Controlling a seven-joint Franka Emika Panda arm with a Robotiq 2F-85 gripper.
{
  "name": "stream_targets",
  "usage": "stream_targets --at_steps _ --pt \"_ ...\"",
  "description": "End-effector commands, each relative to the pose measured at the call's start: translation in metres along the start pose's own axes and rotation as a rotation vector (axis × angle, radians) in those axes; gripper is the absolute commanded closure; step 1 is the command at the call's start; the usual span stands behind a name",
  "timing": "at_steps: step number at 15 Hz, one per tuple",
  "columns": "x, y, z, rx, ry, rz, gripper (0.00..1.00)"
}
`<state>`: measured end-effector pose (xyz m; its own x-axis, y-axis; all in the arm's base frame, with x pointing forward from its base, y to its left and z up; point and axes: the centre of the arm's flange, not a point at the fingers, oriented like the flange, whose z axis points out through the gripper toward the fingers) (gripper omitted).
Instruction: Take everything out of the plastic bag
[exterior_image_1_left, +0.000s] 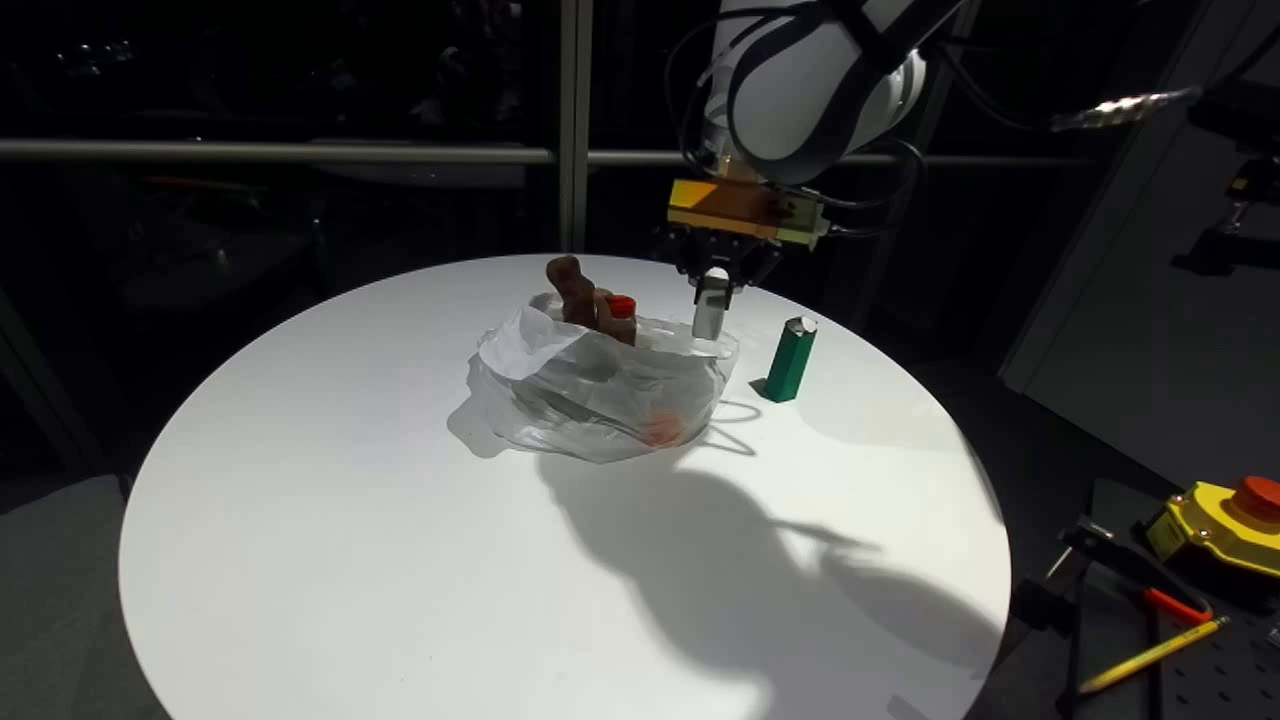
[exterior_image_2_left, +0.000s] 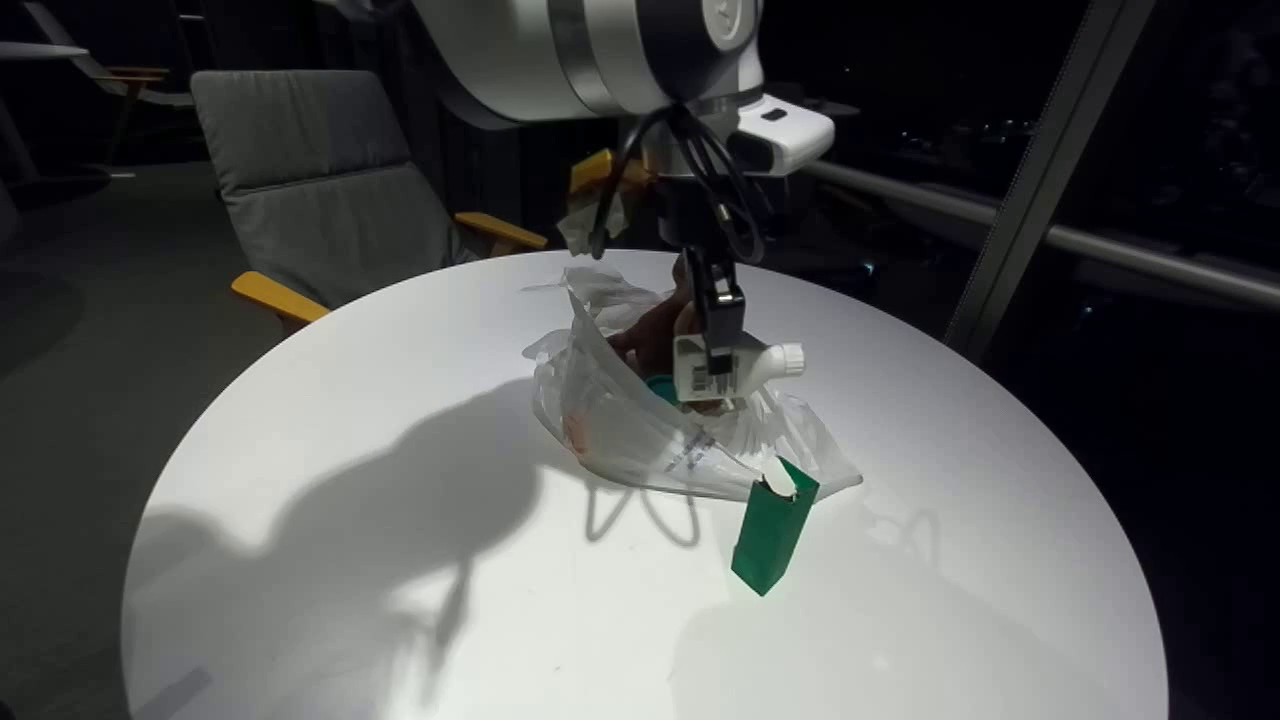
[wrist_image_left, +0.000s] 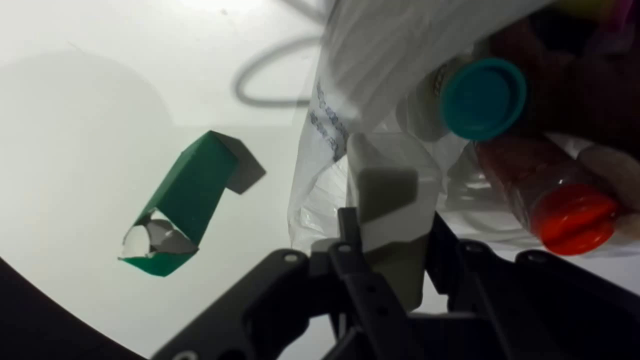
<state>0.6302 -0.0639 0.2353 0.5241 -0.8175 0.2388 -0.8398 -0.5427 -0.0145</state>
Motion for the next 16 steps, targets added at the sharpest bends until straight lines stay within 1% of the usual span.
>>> stream_targets --at_steps 1,4,6,8,11,13,14,15,16 --pt "-0.051 0.042 -0.042 0.028 -0.052 -0.194 0.87" --pt "-0.082 0.052 -0.033 0.021 -0.129 -0.349 0.87" --pt "-0.097 0.057 -0.015 -0.025 -0.161 -0.456 0.87" --pt "-0.102 0.063 0.010 -0.098 -0.175 -0.508 0.87" --pt "-0.103 0.075 0.037 -0.169 -0.228 -0.568 0.88" --pt "-0.102 0.078 0.050 -0.201 -0.243 -0.615 0.87" --pt "-0.101 0.078 0.053 -0.199 -0.245 -0.633 0.41" --pt "-0.099 0.076 0.054 -0.196 -0.239 -0.643 0.40" --pt "-0.096 0.072 0.051 -0.187 -0.229 -0.651 0.33"
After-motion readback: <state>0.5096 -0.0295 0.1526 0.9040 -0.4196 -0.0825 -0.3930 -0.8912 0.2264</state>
